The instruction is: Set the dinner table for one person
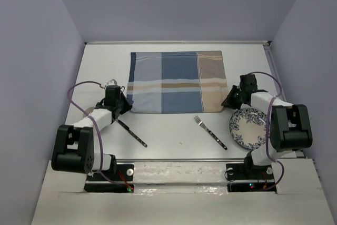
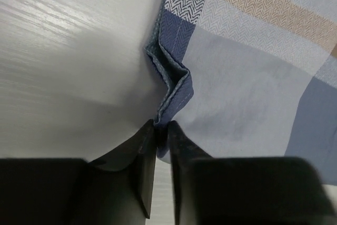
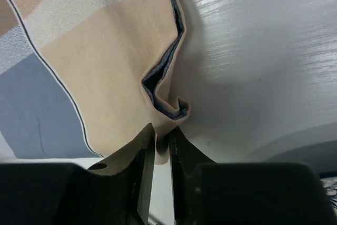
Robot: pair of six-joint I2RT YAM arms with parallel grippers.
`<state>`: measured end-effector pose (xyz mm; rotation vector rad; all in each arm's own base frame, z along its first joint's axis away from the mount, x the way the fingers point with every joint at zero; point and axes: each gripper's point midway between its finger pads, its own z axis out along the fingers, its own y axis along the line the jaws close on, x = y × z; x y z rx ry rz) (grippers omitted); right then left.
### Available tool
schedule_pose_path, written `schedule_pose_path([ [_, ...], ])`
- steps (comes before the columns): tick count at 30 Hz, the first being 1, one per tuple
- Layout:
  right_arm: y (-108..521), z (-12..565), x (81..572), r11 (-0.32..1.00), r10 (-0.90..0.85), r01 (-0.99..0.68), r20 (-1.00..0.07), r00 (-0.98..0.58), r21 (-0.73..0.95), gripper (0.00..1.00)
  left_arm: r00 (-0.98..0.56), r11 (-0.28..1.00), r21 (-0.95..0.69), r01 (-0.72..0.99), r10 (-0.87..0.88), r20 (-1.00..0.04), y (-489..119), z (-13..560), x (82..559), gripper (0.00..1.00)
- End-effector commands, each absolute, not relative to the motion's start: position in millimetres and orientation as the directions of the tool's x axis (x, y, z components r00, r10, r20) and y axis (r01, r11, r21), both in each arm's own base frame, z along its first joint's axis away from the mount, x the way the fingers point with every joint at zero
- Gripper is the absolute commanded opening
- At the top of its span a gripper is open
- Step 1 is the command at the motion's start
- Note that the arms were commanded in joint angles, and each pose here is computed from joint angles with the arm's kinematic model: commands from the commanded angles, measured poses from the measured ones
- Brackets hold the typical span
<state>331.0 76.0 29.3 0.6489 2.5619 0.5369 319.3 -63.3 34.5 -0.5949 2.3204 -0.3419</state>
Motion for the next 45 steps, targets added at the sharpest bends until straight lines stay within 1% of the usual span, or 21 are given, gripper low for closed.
schedule_pose_path([
  [1,75.2,59.0,346.1,0.816,0.52,0.306,-0.389,-0.761,0.491,0.35,-0.605,0.856,-0.42,-0.303,-0.513,-0.609,-61.7,56.3,326.1,0.34],
  [2,75.6,64.8,347.8,0.816,0.517,0.297,-0.397,-0.758,0.495,0.37,-0.595,0.854,-0.43,-0.294,-0.516,-0.617,-62.4,62.2,326.7,0.44],
  [4,75.3,75.4,350.6,0.822,0.507,0.282,-0.412,-0.757,0.494,0.53,-0.588,0.851,-0.441,-0.284,-0.518,-0.621,-63.7,67.9,325.9,0.52],
  [5,73.6,81.6,349.5,0.827,0.505,0.28,-0.423,-0.753,0.488,0.57,-0.573,0.85,-0.454,-0.268,-0.52,-0.634,-64.7,77.4,327.6,0.59],
  [6,72.4,86.4,350.2,0.832,0.499,0.273,-0.436,-0.749,0.484,0.61,-0.571,0.848,-0.465,-0.253,-0.519,-0.636,-67.4,82.5,328.0,0.62],
  [7,70.9,96.5,351.2,0.833,0.501,0.266,-0.457,-0.735,0.485,0.61,-0.558,0.846,-0.479,-0.234,-0.521,-0.646,-69.2,92.3,329.3,0.69],
  [11,64.5,115.3,345.9,0.832,0.519,0.281,-0.492,-0.699,0.479,0.62,-0.536,0.841,-0.521,-0.149,-0.511,-0.672,-81.9,124.0,333.9,0.79],
  [14,40.7,129.8,333.8,0.793,0.601,0.385,-0.503,-0.621,0.472,0.59,-0.516,0.843,-0.536,-0.046,-0.479,-0.71,-96.6,159.2,333.0,0.87],
  [15,22.4,123.2,322.2,0.773,0.634,0.467,-0.5,-0.59,0.429,0.57,-0.517,0.843,-0.537,-0.014,-0.466,-0.718,-102.2,167.6,331.5,0.89],
  [16,-7.8,131.9,315.0,0.703,0.708,0.555,-0.508,-0.49,0.444,0.56,-0.51,0.842,-0.537,0.055,-0.439,-0.74,-114.0,185.2,328.5,0.9],
  [19,-69.4,128.1,277.4,0.525,0.815,0.745,-0.496,-0.3,0.412,0.54,-0.505,0.84,-0.521,0.153,-0.387,-0.772,-133.9,208.2,318.8,0.91],
  [20,-89.4,126.1,264.7,0.485,0.798,0.814,-0.541,-0.264,0.319,0.54,-0.522,0.835,-0.516,0.192,-0.358,-0.774,-146.5,211.5,308.0,0.91],
  [21,-95.5,121.0,252.0,0.454,0.806,0.848,-0.532,-0.26,0.275,0.54,-0.525,0.832,-0.511,0.216,-0.342,-0.779,-152.2,216.0,302.7,0.91],
  [22,-113.1,118.4,239.7,0.377,0.825,0.89,-0.53,-0.196,0.257,0.56,-0.525,0.824,-0.51,0.246,-0.328,-0.785,-159.2,220.6,297.4,0.91],
  [24,-135.8,116.6,219.4,0.292,0.821,0.939,-0.552,-0.149,0.182,0.62,-0.529,0.796,-0.509,0.328,-0.292,-0.797,-179.1,230.8,281.7,0.91],
  [25,-150.1,113.5,201.6,0.229,0.818,0.967,-0.56,-0.128,0.114,0.7,-0.524,0.777,-0.499,0.384,-0.261,-0.81,-191.5,238.5,270.5,0.91],
  [27,-169.4,109.9,174.3,0.124,0.818,0.991,-0.57,-0.079,0.041,0.8,-0.495,0.758,-0.473,0.449,-0.23,-0.838,-201.1,252.4,258.6,0.94],
  [31,-168.1,103.2,160.1,0.076,0.851,0.996,-0.524,-0.045,0.037,0.87,-0.454,0.742,-0.421,0.522,-0.176,-0.873,-215.4,265.1,238.1,0.98],
  [33,-155.1,88.2,157.4,0.077,0.886,0.995,-0.461,-0.038,0.066,0.91,-0.427,0.747,-0.393,0.536,-0.162,-0.89,-214.5,268.7,232.1,0.99],
  [39,-119.0,55.3,164.4,0.109,0.96,0.988,-0.27,-0.077,0.106,0.92,-0.399,0.746,-0.357,0.562,-0.134,-0.907,-218.3,262.1,219.5,0.99],
  [45,-108.2,33.0,168.7,0.069,0.978,0.989,-0.202,-0.042,0.127,0.93,-0.398,0.734,-0.376,0.565,-0.156,-0.904,-223.0,268.3,220.7,0.99],
])
